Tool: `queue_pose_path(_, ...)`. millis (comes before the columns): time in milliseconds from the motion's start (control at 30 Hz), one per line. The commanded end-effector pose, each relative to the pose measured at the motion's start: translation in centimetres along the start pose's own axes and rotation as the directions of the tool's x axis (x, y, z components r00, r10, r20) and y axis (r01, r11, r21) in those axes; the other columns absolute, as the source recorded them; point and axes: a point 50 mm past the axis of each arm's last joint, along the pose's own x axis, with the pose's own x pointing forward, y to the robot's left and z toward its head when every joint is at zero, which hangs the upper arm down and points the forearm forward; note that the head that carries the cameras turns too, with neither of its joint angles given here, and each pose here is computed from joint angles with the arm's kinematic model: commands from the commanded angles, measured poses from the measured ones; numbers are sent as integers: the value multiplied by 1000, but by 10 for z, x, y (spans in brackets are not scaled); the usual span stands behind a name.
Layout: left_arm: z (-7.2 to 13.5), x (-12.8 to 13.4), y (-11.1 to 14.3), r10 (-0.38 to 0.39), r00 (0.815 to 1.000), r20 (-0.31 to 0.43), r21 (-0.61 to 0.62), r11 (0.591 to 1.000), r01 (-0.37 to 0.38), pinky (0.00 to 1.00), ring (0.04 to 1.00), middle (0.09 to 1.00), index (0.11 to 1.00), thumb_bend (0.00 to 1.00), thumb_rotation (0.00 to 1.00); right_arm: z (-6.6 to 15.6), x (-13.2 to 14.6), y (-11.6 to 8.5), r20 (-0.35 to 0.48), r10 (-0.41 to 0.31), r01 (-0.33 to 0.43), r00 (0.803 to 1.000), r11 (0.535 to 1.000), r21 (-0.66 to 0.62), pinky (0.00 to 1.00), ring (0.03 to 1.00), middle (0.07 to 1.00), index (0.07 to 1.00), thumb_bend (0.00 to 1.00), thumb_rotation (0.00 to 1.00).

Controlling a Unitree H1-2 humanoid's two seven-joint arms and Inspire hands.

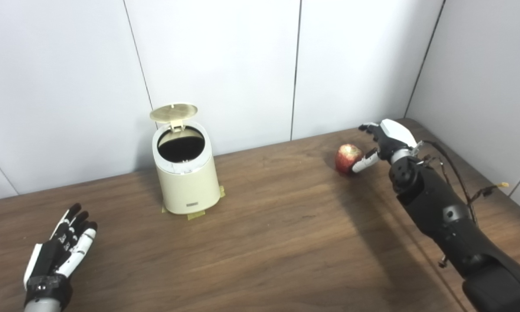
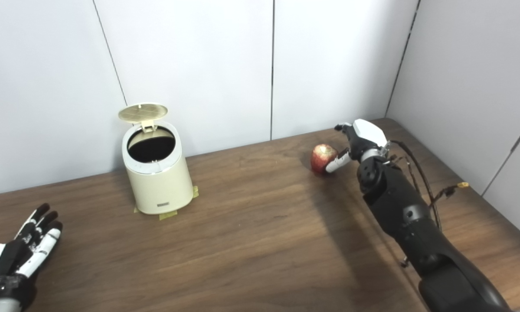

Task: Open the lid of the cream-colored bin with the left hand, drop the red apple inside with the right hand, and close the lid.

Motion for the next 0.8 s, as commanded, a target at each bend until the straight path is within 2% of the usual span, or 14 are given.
queue_pose_path(0,23,7,4,9,997,78,21,1000,-11,976,955,942,970,349,339,14,7,-37,53,-109,111,993,994,-25,627,761,813,785,970,200)
queue_pose_path(67,23,7,4,10,997,79,27,1000,-13,971,956,941,970,360,343,14,5,-35,59,-108,110,992,993,-30,627,776,832,769,984,205)
queue_pose_path(167,24,7,4,14,996,83,25,1000,-16,926,931,929,958,355,337,12,4,-33,64,-101,103,993,994,-32,631,770,812,779,986,209)
queue_pose_path(267,24,8,5,8,997,81,19,1000,-10,979,953,944,968,326,323,13,2,-31,61,-93,95,994,995,-24,610,754,799,788,978,216)
queue_pose_path(367,24,8,6,8,997,82,23,1000,-10,964,953,945,968,348,335,16,1,-28,58,-83,85,995,996,-22,431,579,645,799,960,196)
queue_pose_path(433,24,8,6,10,996,86,34,999,-13,961,953,944,967,365,347,20,2,-26,59,-78,80,995,996,-34,567,713,770,801,947,200)
queue_pose_path(467,24,8,5,10,996,88,38,999,-13,958,953,944,966,368,351,20,2,-25,58,-76,79,995,996,-36,589,733,790,801,946,200)
queue_pose_path(533,24,8,5,15,996,86,43,999,-18,943,946,941,963,376,358,21,3,-23,55,-68,70,996,997,-34,611,749,805,802,938,202)
queue_pose_path(600,25,7,3,20,996,84,28,999,-23,971,952,941,964,358,342,19,5,-21,53,-61,63,997,997,-34,615,748,805,804,928,209)
queue_pose_path(667,26,7,3,19,996,89,16,1000,-21,974,955,943,966,333,309,19,5,-21,61,-64,66,996,997,-40,602,733,788,793,921,204)
queue_pose_path(767,27,6,3,20,996,88,26,999,-22,967,953,940,963,324,313,20,3,-19,80,-81,84,993,996,-33,588,720,779,773,916,179)
